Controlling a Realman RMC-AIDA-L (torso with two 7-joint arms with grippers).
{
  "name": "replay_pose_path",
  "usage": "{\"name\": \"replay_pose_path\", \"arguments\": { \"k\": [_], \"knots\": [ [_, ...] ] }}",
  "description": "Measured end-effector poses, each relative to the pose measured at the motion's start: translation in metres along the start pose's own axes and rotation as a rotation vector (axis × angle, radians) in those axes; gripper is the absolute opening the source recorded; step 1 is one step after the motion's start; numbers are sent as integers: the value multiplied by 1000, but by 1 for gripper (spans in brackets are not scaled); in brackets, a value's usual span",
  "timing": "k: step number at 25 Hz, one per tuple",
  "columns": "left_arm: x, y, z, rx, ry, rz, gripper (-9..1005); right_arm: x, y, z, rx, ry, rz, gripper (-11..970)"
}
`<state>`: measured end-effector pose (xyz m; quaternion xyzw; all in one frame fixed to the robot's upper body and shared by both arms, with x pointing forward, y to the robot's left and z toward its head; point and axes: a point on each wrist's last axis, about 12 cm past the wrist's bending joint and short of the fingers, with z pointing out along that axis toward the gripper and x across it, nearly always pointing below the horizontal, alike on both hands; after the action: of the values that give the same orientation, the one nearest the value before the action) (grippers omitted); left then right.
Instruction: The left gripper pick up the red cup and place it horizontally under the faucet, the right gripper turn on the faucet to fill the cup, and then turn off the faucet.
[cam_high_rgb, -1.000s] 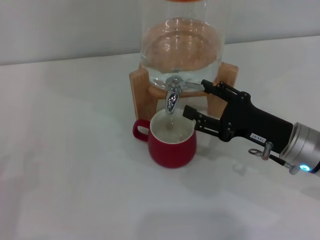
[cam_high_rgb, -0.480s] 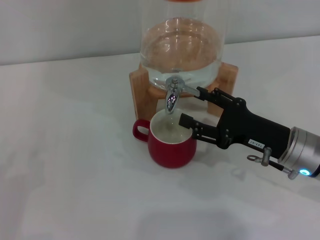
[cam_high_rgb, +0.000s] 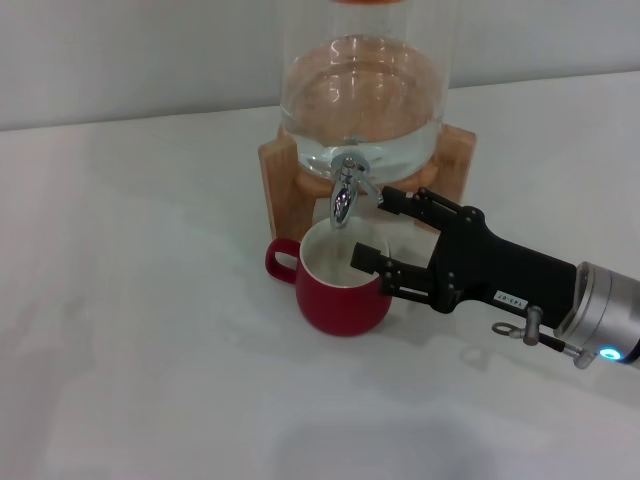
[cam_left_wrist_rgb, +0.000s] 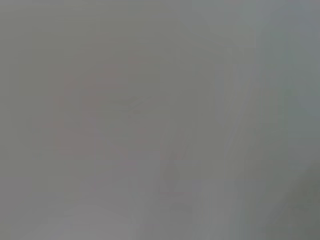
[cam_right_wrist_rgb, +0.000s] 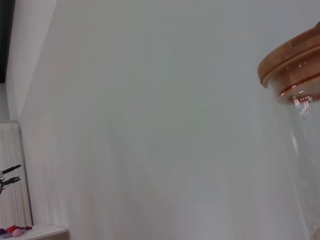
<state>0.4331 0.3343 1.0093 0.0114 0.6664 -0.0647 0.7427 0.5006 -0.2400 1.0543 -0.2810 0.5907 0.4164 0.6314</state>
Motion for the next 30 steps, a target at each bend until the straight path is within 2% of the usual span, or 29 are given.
{"name": "replay_pose_path", "arguments": {
  "k": [10, 21, 30],
  "knots": [
    [2, -4, -1, 20, 8, -2, 481, 1, 3, 0, -8, 1, 1, 838],
    [2, -3, -2, 18, 10, 2, 481, -7, -9, -9, 69, -44, -18, 839],
    [2, -3, -2, 17, 13, 4, 481, -19, -6, -13, 12, -116, -28, 838]
  ]
}}
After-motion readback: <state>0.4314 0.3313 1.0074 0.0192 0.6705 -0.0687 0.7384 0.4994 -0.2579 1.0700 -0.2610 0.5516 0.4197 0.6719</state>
